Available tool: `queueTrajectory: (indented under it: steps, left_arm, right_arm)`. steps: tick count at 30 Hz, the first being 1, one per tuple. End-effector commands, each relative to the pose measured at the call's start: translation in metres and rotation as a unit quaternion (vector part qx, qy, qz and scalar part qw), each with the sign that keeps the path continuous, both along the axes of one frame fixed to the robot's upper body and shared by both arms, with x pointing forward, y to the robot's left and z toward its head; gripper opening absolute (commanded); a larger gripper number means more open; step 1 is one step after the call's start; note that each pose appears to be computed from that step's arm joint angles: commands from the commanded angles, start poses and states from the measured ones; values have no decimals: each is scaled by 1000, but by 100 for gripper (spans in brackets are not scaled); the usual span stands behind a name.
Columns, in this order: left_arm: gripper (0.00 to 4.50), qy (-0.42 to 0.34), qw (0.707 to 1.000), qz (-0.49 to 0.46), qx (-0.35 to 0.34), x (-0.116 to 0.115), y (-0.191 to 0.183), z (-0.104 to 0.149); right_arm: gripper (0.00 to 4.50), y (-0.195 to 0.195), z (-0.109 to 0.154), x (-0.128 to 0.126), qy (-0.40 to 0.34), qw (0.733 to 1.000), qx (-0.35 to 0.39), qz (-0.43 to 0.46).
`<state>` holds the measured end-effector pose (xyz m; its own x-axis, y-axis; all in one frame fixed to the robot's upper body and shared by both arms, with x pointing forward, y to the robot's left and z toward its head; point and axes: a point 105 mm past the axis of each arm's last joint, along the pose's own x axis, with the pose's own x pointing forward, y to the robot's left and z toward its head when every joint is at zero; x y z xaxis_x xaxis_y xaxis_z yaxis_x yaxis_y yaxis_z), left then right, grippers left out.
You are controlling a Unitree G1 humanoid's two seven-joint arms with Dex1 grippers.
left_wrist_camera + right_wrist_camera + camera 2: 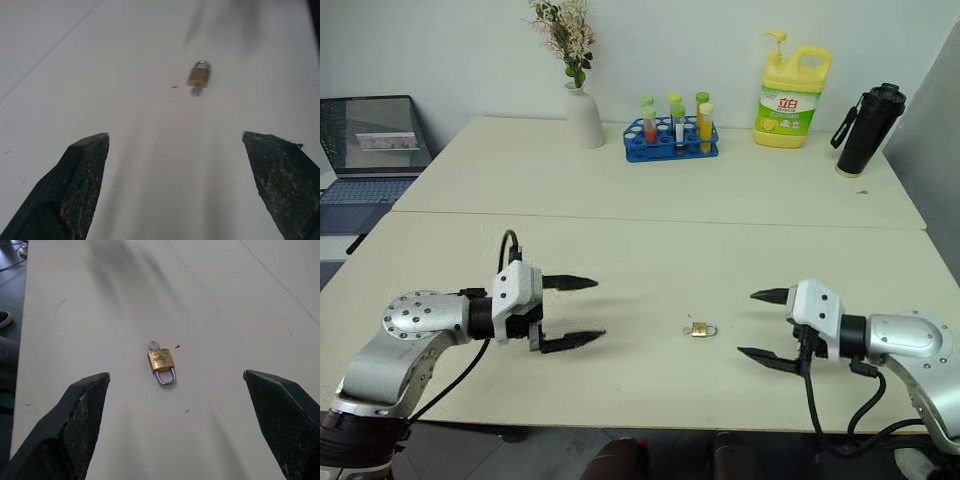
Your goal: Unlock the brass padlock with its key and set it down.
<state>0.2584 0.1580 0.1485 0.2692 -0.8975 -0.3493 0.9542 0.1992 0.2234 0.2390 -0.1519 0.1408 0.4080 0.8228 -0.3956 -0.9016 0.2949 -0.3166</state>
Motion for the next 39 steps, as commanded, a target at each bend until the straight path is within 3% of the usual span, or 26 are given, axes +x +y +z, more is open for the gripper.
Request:
queueTrajectory:
  steps: [1, 8, 12, 20, 29, 39]
  left_arm:
    - [447, -37, 999, -2, 4, 2, -1, 10]
    - [447, -80, 996, -14, 49, 6, -2, 4]
    - [447, -45, 996, -54, 50, -9, -9, 1]
    - [447, -50, 996, -62, 50, -7, -13, 3]
    - [447, -52, 995, -68, 48, -9, -17, -3]
    - [447, -58, 995, -68, 55, -8, -16, -4]
  right_arm:
    - [450, 4, 3, -1, -17, 1000, -2, 15]
    - [450, 11, 3, 0, -5, 1000, 7, 23]
    - [450, 30, 1, 6, -13, 999, 17, 25]
    - [450, 42, -29, 32, 11, 997, -76, -7]
    - [450, 71, -46, 40, 46, 996, -68, -19]
    - [450, 64, -56, 50, 67, 993, -81, -46]
